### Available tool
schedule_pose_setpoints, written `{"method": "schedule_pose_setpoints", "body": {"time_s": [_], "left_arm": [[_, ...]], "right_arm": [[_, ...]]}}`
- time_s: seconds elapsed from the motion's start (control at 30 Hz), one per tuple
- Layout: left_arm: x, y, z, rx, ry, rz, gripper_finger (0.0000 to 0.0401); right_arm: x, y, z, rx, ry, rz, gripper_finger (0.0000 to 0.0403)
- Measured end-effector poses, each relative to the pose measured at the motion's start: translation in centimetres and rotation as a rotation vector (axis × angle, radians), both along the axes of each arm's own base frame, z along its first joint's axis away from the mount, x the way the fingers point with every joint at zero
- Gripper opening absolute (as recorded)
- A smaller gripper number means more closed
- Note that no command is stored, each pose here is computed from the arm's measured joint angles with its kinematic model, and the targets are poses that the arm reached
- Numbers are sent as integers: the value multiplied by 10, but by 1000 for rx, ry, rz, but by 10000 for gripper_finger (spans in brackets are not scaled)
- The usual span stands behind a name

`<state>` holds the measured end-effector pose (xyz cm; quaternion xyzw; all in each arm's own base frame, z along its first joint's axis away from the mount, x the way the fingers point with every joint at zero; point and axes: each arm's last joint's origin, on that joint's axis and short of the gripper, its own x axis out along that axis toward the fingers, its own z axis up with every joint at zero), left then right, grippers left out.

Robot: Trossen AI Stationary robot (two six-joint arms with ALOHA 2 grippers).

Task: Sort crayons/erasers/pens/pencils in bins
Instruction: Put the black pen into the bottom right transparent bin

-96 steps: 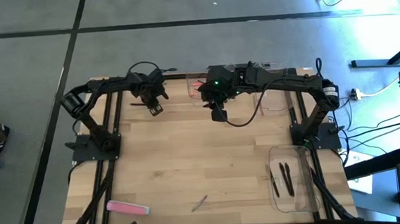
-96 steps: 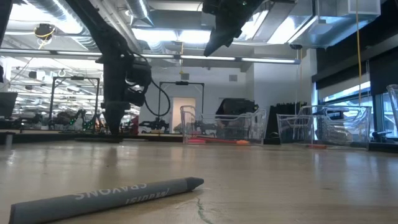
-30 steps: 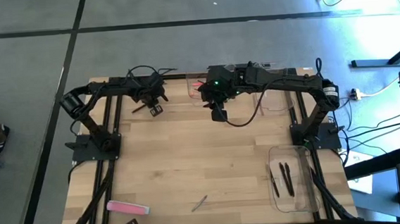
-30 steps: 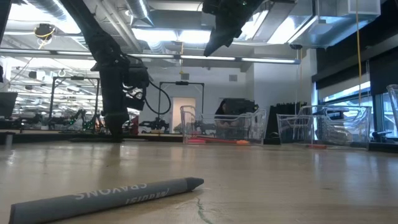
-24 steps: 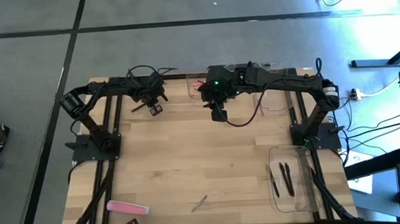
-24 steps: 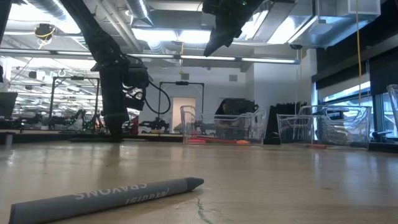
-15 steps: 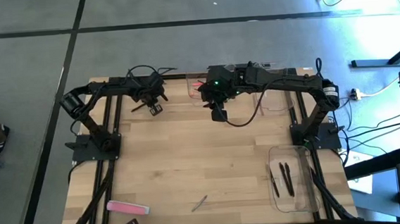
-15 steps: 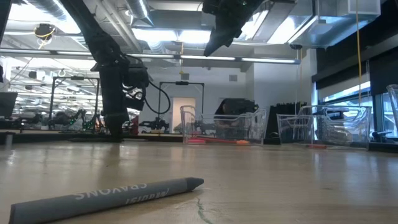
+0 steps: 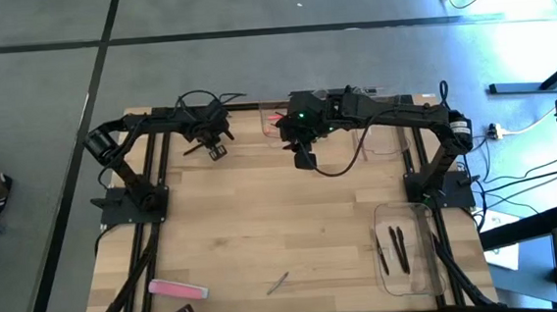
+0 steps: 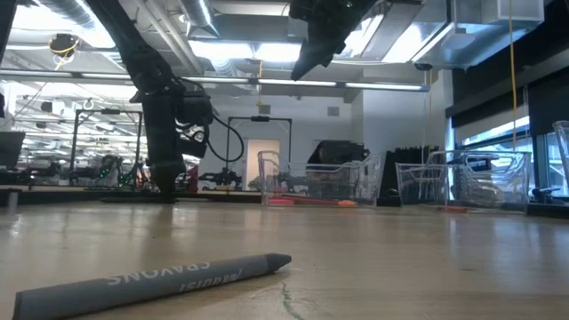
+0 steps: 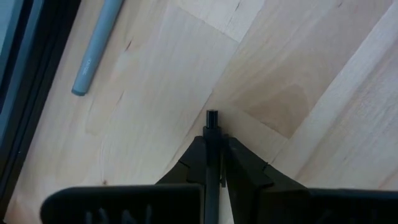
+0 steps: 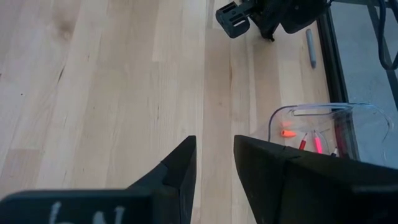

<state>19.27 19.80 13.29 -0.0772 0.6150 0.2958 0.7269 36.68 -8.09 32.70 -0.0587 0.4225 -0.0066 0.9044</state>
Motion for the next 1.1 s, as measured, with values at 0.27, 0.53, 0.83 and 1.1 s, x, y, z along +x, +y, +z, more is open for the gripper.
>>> {"method": "schedule_pose_setpoints", "body": {"time_s": [0.27, 0.53, 0.83, 1.1], "left_arm": [[4, -4, 0, 5, 2, -20, 21], [8, -7, 1, -19, -36, -47, 21], [10, -8, 2, -38, -60, -56, 20], [24, -7, 13, -83, -156, -117, 20]], "right_arm": [[0, 0, 0, -2, -5, 1, 111], [0, 0, 0, -3, -4, 1, 111], [0, 0, 0, -2, -4, 2, 111], [0, 0, 0, -2, -3, 2, 111]]}}
